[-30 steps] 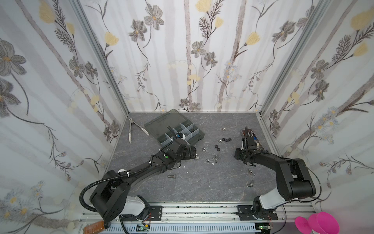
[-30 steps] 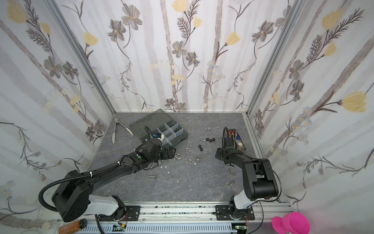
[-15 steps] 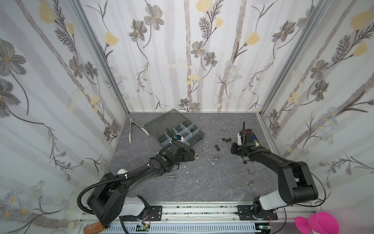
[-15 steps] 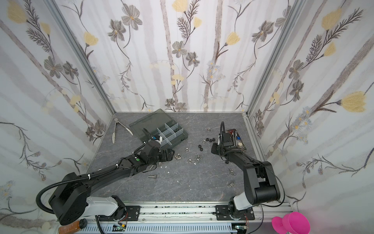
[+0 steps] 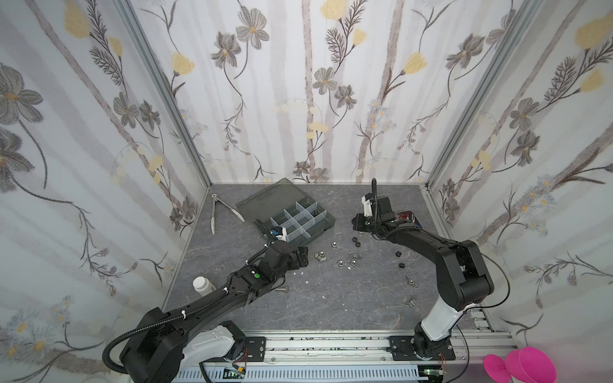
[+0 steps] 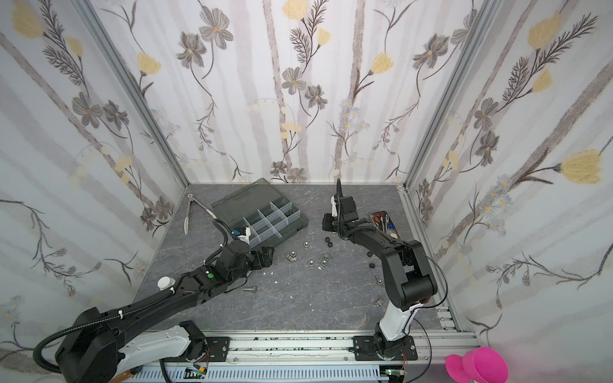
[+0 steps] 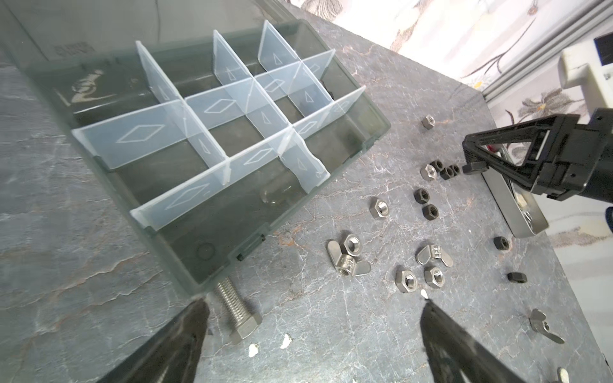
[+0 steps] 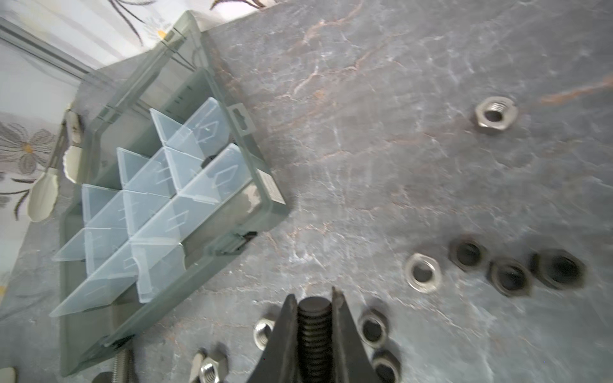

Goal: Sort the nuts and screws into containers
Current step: 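Carry the black bolt to the organizer while the left moves toward silver bolts, then open the right gripper over the compartment holding the black bolts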

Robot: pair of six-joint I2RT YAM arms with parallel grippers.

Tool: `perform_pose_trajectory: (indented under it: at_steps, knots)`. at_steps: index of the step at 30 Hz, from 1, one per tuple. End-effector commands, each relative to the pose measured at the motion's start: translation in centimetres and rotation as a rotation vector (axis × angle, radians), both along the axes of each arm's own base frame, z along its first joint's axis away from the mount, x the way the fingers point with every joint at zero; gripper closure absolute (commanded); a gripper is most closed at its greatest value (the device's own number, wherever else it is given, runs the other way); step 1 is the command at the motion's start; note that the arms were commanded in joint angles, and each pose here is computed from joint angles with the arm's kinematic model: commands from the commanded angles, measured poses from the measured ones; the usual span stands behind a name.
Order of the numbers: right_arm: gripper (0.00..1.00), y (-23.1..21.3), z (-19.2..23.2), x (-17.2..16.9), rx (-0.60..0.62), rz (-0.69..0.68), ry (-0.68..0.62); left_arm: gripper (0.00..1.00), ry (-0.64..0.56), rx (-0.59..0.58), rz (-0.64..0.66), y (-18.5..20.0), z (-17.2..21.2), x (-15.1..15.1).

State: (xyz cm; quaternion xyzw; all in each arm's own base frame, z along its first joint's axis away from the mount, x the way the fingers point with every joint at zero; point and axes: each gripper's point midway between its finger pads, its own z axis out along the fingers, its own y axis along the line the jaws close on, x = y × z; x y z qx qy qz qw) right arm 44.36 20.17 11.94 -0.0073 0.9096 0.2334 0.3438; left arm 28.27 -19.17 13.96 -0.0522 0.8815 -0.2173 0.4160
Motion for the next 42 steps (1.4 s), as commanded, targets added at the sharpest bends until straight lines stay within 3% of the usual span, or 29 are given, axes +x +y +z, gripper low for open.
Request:
perform_pose_trajectory:
  at_steps: [1,11,15,32,35,42]
  knots:
    - [1.00,3.1,1.8,1.9,0.068,0.052,-0.066,0.00,-0.063,-0.018,0.082,1.6,1.1,0.4]
    - [1.00,10.3,1.9,5.7,0.177,0.156,-0.100,0.00,-0.169,-0.014,0.226,6.1,1.2,-0.3]
    - [1.00,12.4,2.0,6.8,0.202,0.188,-0.115,0.00,-0.191,-0.028,0.224,6.7,1.3,-0.8]
    - [0.97,16.5,-1.1,11.0,0.274,0.207,-0.096,0.03,-0.094,0.003,0.180,7.0,-1.2,-1.2]
    - [0.93,16.5,-1.7,11.1,0.278,0.210,-0.090,0.06,-0.058,0.005,0.181,7.1,-1.7,-1.3]
    - [0.73,16.3,-0.6,11.5,0.316,0.230,-0.111,0.19,0.066,0.055,0.178,7.5,-1.4,-2.0]
